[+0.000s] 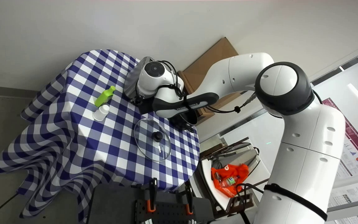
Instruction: Turn off the toaster
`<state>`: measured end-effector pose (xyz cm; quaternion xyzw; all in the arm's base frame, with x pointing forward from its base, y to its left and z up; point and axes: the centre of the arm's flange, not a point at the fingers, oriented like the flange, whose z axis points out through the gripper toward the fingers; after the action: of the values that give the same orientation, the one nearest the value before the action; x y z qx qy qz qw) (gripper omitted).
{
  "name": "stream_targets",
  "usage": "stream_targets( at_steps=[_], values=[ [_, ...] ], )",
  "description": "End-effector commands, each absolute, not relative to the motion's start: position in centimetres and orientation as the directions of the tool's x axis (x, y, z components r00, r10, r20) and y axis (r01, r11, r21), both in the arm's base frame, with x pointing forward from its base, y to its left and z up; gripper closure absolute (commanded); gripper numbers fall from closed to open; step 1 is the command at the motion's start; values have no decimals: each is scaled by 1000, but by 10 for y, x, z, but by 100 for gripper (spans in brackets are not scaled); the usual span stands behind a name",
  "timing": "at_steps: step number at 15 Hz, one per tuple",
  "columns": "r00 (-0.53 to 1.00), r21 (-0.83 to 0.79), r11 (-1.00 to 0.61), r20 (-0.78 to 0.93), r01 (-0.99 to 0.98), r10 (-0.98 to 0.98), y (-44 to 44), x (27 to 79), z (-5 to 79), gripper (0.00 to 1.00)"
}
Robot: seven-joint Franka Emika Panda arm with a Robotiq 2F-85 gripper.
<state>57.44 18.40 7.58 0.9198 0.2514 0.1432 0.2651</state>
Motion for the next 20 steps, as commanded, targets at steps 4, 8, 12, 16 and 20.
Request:
stream_targets(
  at_steps=[4,8,12,16,20],
  values=[
    [852,531,-742,71,408,519,174,569,81,100],
    [856,521,-745,52,416,514,173,569,80,100],
    [857,518,-748,53,415,512,174,574,81,100],
    [856,532,-746,74,400,512,176,584,82,100],
    [844,547,-736,92,400,528,176,593,79,100]
  ],
)
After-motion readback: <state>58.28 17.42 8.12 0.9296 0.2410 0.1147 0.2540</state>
